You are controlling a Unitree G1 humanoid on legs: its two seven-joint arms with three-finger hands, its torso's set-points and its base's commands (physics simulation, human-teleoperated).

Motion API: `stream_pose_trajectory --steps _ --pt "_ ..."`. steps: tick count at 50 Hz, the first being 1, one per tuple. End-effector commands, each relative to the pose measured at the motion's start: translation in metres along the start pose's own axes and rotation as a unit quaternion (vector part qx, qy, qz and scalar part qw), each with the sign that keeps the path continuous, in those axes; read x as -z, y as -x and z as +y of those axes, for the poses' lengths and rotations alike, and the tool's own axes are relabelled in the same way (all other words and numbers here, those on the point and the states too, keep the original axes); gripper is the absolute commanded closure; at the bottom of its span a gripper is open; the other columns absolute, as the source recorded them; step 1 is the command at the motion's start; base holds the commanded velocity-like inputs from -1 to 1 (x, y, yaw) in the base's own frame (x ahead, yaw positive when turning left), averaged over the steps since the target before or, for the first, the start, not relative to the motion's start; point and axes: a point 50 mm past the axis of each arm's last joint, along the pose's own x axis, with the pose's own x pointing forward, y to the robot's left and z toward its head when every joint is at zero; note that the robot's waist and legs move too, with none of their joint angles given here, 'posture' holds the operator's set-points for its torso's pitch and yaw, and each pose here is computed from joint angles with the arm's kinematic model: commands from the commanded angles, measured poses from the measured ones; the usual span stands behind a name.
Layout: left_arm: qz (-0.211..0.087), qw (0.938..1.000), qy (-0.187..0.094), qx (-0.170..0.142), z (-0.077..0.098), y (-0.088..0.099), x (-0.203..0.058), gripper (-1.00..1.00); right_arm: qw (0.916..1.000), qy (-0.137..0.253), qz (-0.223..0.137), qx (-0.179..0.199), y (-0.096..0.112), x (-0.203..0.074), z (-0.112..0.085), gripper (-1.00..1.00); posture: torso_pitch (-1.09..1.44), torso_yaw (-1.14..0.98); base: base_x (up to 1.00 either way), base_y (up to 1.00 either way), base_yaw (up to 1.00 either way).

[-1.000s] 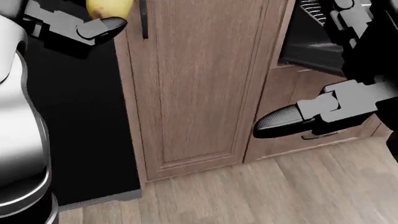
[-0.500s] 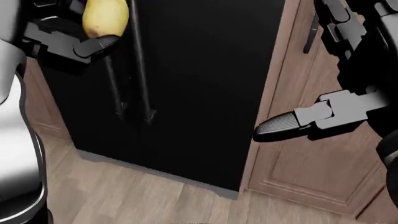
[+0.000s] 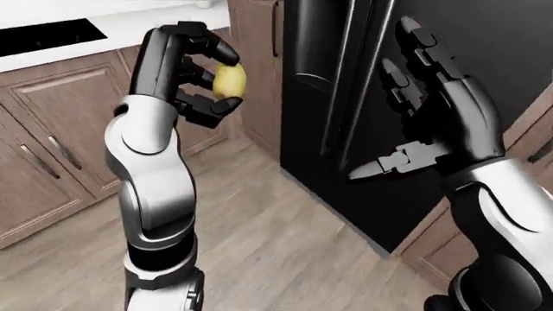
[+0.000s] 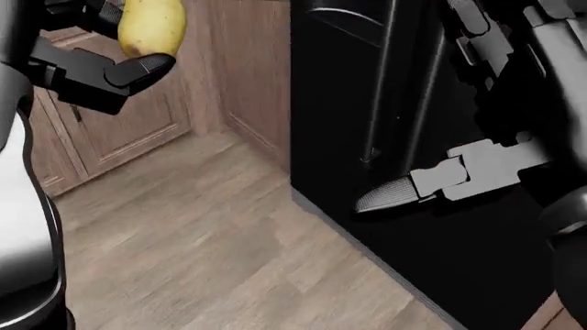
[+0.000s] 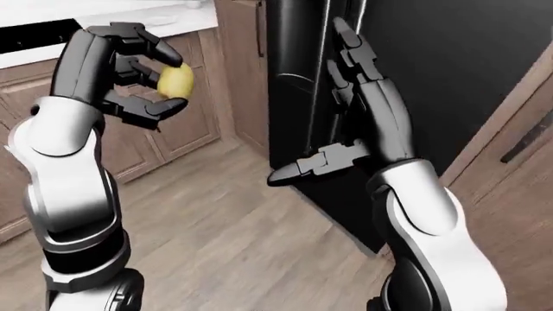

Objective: Pick the potato from the oven and place it on the plate on the counter.

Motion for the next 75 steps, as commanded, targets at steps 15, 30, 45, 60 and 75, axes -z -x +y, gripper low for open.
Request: stream_pose_trajectory --steps 15,30,45,60,75 --pt "-0.056 0.9983 -0.005 -0.016 0.007 0.005 -0.022 0.55 0.9989 0.015 -0.042 0.016 0.003 -0.014 -0.003 -1.0 0.0 0.0 0.0 0.0 1.0" --pt "-0.056 0.9983 -0.005 -0.015 0.006 0.004 -0.022 0.54 0.9992 0.014 -0.037 -0.002 0.003 -0.012 0.001 -1.0 0.0 0.0 0.04 0.01 0.53" --pt "-0.056 0.9983 -0.004 -0.014 0.007 0.006 -0.022 0.55 0.9989 0.029 -0.038 -0.003 0.005 -0.012 0.001 -1.0 0.0 0.0 0.47 0.0 0.0" --pt "-0.058 0.9982 -0.004 -0.014 0.007 0.006 -0.024 0.55 0.9986 0.028 -0.041 0.018 0.005 -0.011 -0.007 -1.0 0.0 0.0 0.51 0.0 0.0" --pt "-0.059 0.9982 -0.004 -0.008 0.001 0.005 -0.023 0.55 0.9978 0.022 -0.049 0.04 0.008 -0.012 -0.017 -1.0 0.0 0.0 0.51 0.0 0.0"
